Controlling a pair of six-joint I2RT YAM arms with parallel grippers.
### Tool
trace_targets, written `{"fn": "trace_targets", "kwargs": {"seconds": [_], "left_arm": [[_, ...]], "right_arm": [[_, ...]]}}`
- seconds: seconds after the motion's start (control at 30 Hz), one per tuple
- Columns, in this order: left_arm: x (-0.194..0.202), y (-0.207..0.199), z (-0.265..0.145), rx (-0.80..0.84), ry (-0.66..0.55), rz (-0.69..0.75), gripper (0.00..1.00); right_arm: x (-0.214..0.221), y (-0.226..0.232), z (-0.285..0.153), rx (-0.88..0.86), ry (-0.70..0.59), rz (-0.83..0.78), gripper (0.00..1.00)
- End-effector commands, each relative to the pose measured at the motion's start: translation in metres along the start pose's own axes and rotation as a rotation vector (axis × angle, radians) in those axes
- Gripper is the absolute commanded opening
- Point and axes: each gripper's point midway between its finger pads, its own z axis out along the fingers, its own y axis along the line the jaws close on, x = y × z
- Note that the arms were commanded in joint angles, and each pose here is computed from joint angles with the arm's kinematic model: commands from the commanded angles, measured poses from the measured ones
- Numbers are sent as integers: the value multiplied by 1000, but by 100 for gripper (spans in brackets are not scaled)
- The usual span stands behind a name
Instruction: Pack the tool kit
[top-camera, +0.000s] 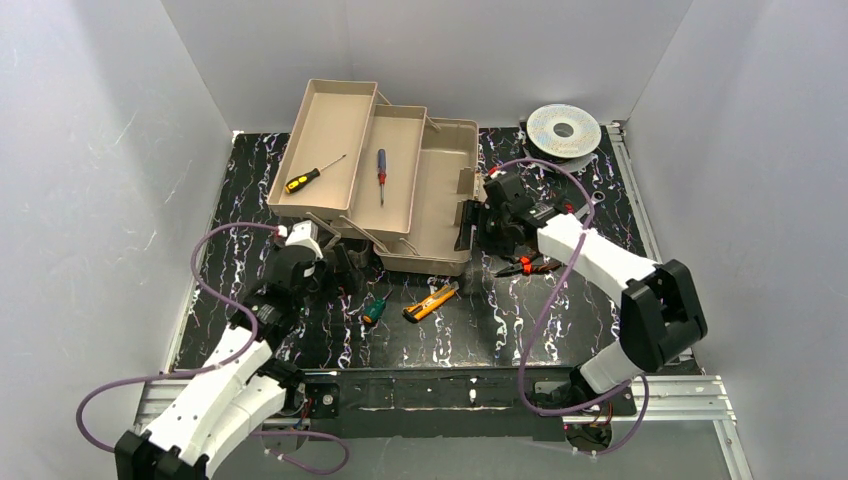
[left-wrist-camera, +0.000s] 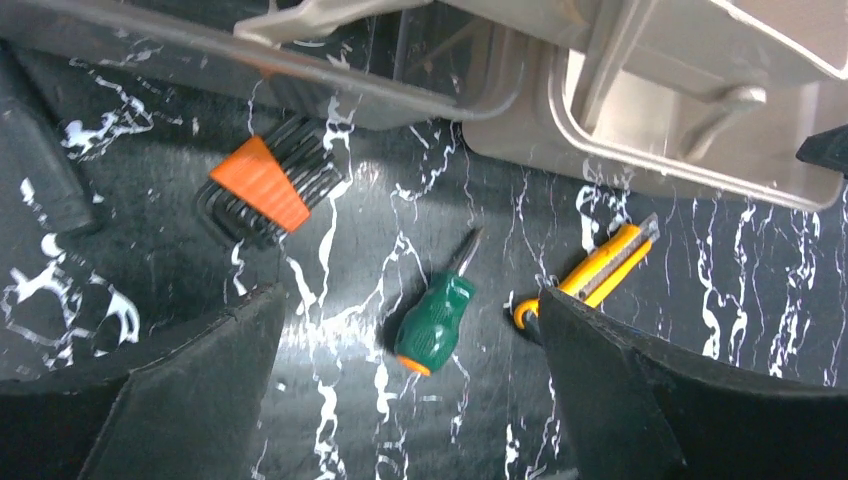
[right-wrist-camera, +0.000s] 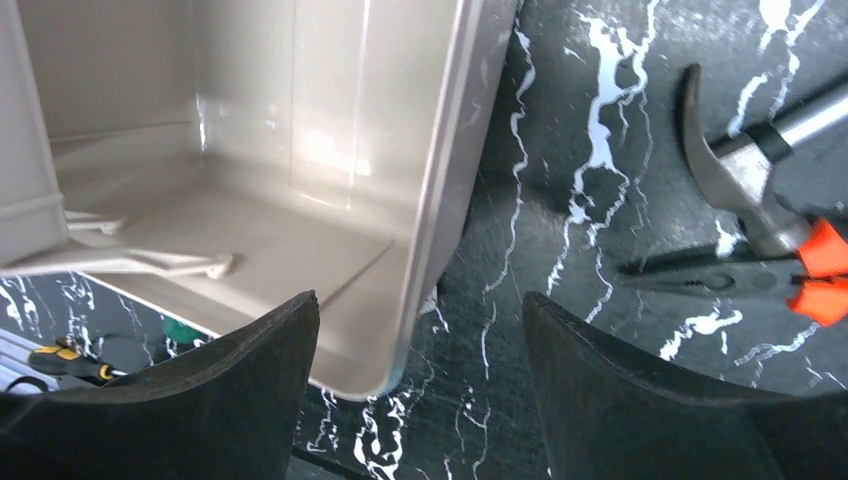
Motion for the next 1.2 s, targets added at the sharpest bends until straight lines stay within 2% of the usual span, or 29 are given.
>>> {"fn": "trace_targets", "kwargs": {"seconds": [0.0, 0.2, 0.47, 0.6, 0.77, 0.93, 1.07, 1.17], "left_arm": [[-15, -8, 27, 20, -76, -36, 98], [-21, 8, 60, -62, -130, -43, 98], [-35, 7, 101, -46, -140, -148, 98], [-46, 3, 111, -39, -158, -145, 98], [-58, -5, 108, -19, -169, -121, 98], [-53, -9, 86, 16, -154, -96, 98], [-41, -9, 58, 11, -76, -47, 98], [-28, -19, 38, 72, -23, -20, 98]], "right_arm": [[-38, 27, 3, -115, -63, 53, 80], [-71, 27, 18, -129, -91, 101, 76], [-127, 49, 38, -191, -154, 130, 72], [-151, 53, 49, -196, -156, 144, 71], [-181, 49, 35, -194, -205, 145, 71], [-168, 38, 5, -169, -219, 121, 78], [-137, 20, -17, -118, -220, 83, 78], [-105, -2, -29, -38, -219, 82, 78]]}}
